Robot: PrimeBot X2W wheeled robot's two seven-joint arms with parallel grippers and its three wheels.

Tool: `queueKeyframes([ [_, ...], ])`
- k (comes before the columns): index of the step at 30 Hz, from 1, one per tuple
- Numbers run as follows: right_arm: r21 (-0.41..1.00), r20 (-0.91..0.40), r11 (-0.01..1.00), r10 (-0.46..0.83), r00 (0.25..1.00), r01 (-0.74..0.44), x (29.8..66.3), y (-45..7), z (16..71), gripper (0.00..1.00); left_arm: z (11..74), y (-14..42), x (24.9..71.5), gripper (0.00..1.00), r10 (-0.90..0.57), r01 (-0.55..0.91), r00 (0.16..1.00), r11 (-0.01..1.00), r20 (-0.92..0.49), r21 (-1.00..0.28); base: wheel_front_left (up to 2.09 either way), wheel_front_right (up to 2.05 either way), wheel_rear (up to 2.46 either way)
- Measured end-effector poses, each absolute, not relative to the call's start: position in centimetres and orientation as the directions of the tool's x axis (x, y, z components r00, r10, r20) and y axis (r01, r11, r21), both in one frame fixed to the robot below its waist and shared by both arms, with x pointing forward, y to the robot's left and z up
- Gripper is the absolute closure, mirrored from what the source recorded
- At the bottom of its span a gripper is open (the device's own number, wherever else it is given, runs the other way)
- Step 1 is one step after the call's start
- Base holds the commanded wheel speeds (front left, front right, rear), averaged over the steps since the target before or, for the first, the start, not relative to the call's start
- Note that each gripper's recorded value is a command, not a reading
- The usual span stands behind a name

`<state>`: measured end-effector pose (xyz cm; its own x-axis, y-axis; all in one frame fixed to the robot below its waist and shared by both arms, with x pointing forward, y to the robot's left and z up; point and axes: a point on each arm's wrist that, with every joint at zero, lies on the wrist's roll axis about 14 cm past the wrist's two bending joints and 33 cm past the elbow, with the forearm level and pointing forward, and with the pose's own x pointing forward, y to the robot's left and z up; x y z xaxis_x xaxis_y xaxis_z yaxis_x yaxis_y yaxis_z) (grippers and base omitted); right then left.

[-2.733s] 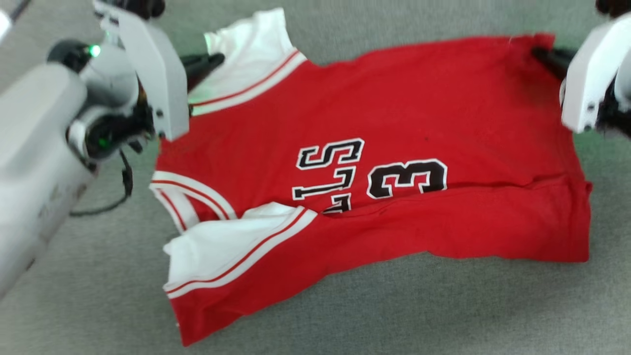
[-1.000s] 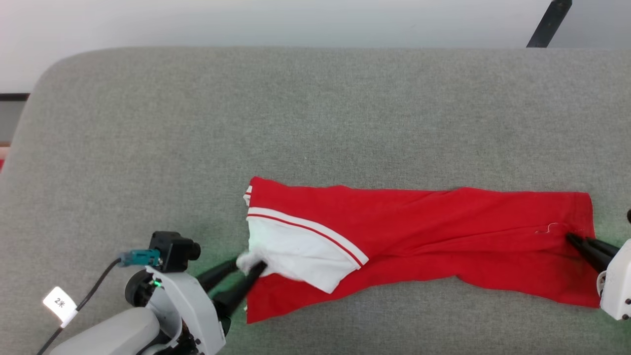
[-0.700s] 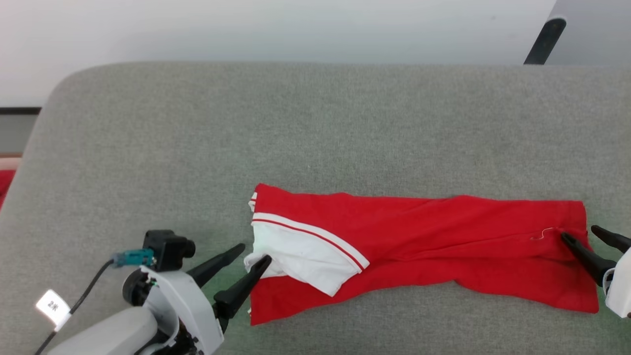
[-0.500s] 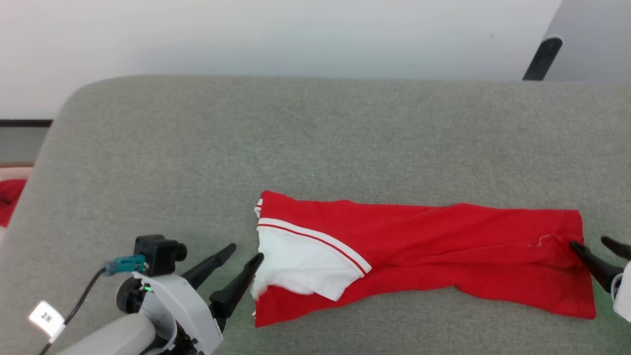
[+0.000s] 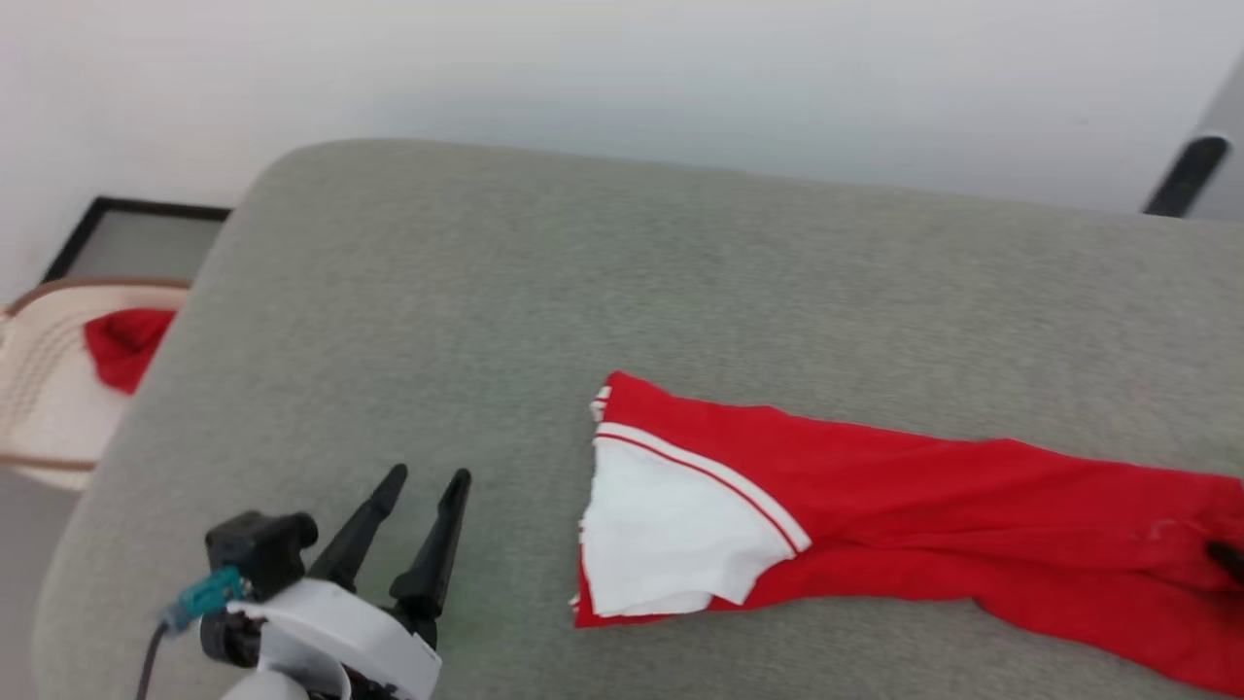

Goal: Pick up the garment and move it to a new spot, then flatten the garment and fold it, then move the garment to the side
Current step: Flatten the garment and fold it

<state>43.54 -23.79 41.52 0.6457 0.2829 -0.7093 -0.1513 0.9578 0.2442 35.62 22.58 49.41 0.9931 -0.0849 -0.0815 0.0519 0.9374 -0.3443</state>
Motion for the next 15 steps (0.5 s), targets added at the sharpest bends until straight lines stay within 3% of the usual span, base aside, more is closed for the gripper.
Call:
queueKeyframes([
  [9, 0.232, -0.840, 0.968, 0.251, 0.481, -0.099, 44.2, -23.6, 38.6, 0.00, 51.0, 26.0, 33.3, 0.00, 0.091, -0.089, 0.996, 0.992, 0.020, -0.092, 0.00, 0.00, 0.00],
  [15, 0.218, -0.868, 0.971, 0.238, 0.437, -0.097, 45.5, -22.7, 37.6, 0.00, 49.7, 25.9, 32.9, 0.00, 0.110, -0.109, 0.994, 0.990, 0.001, -0.091, 0.00, 0.00, 0.00],
])
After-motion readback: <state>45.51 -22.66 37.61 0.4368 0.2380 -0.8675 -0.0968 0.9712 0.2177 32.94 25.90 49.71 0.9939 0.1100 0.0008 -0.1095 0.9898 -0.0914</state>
